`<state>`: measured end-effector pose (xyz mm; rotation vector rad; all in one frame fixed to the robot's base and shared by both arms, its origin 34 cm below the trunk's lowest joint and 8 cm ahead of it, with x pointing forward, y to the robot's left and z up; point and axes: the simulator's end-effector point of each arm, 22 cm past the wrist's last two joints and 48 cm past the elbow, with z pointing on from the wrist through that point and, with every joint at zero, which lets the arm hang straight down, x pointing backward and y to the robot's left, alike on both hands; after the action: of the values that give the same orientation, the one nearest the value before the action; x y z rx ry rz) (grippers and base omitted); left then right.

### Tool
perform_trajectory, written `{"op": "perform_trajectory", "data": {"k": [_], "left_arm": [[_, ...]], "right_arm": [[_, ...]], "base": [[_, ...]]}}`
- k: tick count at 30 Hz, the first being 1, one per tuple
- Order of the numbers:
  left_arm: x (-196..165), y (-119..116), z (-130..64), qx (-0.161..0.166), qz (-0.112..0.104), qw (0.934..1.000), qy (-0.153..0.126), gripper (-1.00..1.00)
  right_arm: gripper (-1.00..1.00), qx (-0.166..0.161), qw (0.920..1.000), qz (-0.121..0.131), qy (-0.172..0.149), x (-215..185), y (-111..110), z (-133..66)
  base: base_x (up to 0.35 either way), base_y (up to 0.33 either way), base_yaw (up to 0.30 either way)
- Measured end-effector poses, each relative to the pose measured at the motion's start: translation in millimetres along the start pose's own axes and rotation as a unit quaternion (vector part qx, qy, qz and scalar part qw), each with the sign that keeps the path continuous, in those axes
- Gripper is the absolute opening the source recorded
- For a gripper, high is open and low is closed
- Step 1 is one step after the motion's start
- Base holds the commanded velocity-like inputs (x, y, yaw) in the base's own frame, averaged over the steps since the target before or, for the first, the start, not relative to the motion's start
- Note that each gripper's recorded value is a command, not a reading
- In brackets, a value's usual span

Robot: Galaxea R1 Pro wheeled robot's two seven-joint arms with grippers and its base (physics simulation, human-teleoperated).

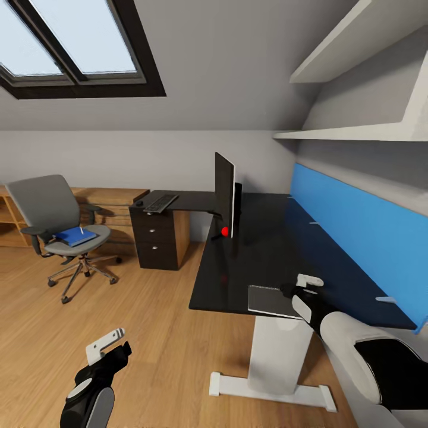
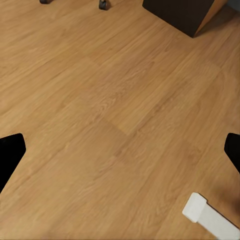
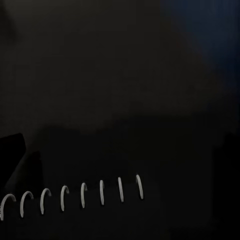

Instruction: In the bedroom, organize the workspace by keeping the computer under the desk, ensuring the monitor is on the desk, placing the keyboard on the desk next to the monitor, placing the mouse on the desk next to the keyboard, moving the folder from the swivel chair onto the desk next to the mouse, stacking the notebook on top of the folder with the pen on top of the notebook, and positioning the swivel chair next to the desk.

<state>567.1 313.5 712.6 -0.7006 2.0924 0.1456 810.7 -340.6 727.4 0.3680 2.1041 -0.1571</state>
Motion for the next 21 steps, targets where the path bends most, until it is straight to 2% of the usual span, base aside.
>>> {"op": "perform_trajectory", "data": {"k": [21], "left_arm": [[1.3,-4.8,-1.2,0.005,0.003,1.0,0.001,1.0]], "right_arm": [[1.0,0.0,1.0,0.001,0.0,0.0,1.0,-0.2]], "base": [[-0.046,0.0,0.0]]}}
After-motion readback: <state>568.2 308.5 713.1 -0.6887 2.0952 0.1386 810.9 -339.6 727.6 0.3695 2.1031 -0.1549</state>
